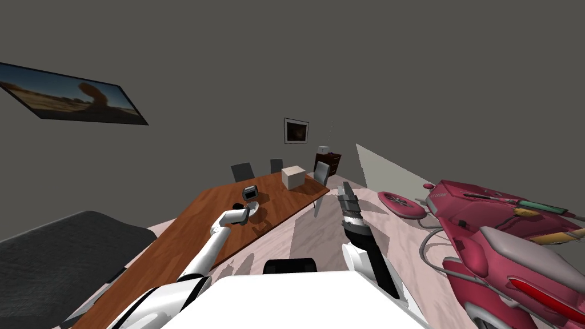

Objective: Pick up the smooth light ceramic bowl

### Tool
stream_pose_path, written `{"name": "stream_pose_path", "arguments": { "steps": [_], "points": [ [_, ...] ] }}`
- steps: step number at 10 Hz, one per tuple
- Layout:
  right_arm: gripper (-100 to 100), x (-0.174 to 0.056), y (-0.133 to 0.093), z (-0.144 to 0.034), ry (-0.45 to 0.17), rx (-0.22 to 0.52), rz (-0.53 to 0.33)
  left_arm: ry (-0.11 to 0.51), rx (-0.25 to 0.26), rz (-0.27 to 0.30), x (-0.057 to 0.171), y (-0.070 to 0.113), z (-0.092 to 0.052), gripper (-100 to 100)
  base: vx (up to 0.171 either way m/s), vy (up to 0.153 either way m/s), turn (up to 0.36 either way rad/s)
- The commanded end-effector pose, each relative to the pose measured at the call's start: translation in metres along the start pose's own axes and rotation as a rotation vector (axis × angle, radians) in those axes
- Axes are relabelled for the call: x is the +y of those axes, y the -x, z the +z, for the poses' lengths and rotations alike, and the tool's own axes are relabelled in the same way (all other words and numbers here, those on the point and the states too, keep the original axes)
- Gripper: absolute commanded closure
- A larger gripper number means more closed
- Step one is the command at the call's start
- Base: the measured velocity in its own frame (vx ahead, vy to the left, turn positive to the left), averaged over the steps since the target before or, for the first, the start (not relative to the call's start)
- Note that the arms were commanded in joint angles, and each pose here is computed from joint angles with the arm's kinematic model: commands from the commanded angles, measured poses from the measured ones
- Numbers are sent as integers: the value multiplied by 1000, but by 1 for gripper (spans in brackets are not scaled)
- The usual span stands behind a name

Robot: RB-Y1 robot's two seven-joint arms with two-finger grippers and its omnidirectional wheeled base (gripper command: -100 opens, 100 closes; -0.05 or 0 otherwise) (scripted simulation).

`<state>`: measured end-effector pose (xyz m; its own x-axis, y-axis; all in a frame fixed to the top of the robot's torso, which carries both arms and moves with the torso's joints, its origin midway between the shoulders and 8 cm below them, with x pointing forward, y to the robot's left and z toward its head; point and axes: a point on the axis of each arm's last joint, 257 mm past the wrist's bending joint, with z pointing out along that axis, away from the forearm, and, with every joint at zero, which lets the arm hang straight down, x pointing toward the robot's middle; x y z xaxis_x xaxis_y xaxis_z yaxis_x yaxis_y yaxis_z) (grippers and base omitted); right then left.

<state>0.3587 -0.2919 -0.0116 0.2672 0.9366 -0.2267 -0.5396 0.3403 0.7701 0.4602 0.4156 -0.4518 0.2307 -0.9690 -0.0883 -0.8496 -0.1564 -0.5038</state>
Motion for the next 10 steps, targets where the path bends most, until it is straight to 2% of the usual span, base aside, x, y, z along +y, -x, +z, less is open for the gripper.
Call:
{"name": "stream_pose_path", "arguments": {
  "steps": [1,2,3,6,7,10],
  "points": [
    [0,0,0,0,0,0,0,0,0,0,0,0,0,-100,23,16,-4],
    [0,0,0,0,0,0,0,7,0,0,3,0,0,0,0,0,0],
    [0,0,0,0,0,0,0,5,-1,-1,9,-1,6,-100,32,17,-3],
    [0,0,0,0,0,0,0,8,-1,-1,15,-3,11,-100,42,13,-4],
    [0,0,0,0,0,0,0,5,-1,-1,15,-3,12,100,0,0,0],
    [0,0,0,0,0,0,0,6,-1,-6,15,-2,12,100,-1,-1,4]
  ]
}}
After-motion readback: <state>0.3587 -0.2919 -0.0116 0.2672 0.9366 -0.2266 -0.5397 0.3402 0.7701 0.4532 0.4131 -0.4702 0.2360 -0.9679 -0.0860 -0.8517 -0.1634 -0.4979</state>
